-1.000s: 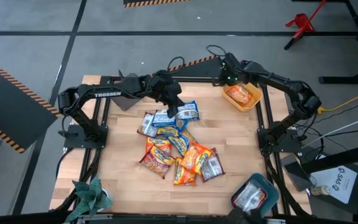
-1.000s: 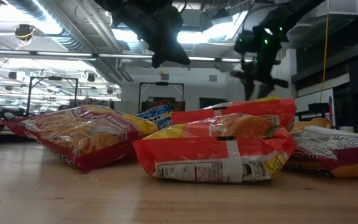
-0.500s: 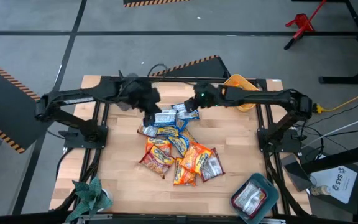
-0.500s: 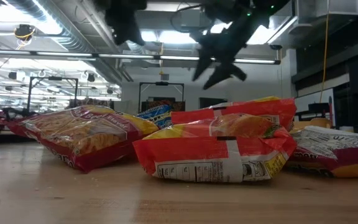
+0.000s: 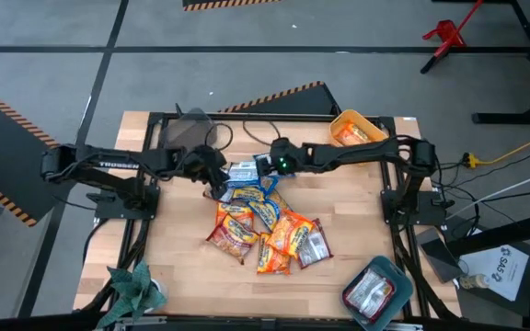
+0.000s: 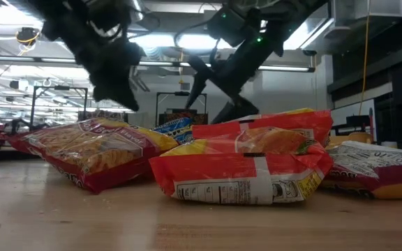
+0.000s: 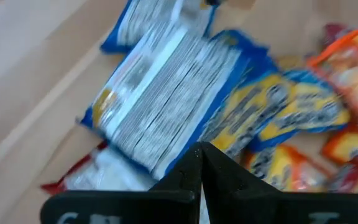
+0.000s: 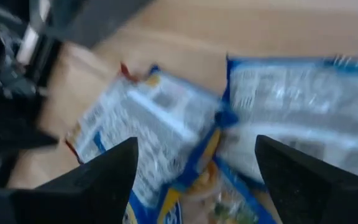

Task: Sort Maruchan noodles
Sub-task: Put the blue noodle pack into the black bin

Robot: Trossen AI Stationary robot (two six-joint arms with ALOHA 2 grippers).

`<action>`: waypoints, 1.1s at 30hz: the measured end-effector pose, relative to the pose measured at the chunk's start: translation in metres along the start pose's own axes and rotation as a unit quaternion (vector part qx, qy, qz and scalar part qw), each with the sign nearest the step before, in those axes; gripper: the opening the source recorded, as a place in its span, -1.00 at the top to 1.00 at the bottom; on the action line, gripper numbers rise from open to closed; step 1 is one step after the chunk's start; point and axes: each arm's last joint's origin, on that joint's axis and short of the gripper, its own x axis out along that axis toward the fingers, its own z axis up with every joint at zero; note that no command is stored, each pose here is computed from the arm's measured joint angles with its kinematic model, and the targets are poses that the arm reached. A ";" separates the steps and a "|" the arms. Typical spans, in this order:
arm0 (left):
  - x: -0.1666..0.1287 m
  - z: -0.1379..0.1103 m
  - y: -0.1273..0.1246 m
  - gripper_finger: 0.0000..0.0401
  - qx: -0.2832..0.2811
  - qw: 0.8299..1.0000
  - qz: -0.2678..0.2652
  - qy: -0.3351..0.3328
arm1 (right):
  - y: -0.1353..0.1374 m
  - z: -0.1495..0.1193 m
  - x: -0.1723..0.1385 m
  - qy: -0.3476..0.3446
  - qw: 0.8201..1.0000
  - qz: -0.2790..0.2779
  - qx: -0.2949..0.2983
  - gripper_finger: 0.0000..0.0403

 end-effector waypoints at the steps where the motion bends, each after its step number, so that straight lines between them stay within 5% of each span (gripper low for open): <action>1: 0.002 -0.005 0.002 1.00 -0.004 1.000 0.006 0.006 | 0.000 -0.004 0.003 0.006 1.000 0.000 0.000 -0.53; 13: 0.022 -0.042 0.017 1.00 -0.047 0.998 0.031 0.005 | 0.004 -0.014 0.018 0.016 0.999 0.026 0.019 -0.48; 33: 0.052 -0.043 0.014 1.00 -0.061 0.998 -0.006 -0.006 | -0.002 -0.021 0.035 -0.004 0.999 0.005 0.045 -0.48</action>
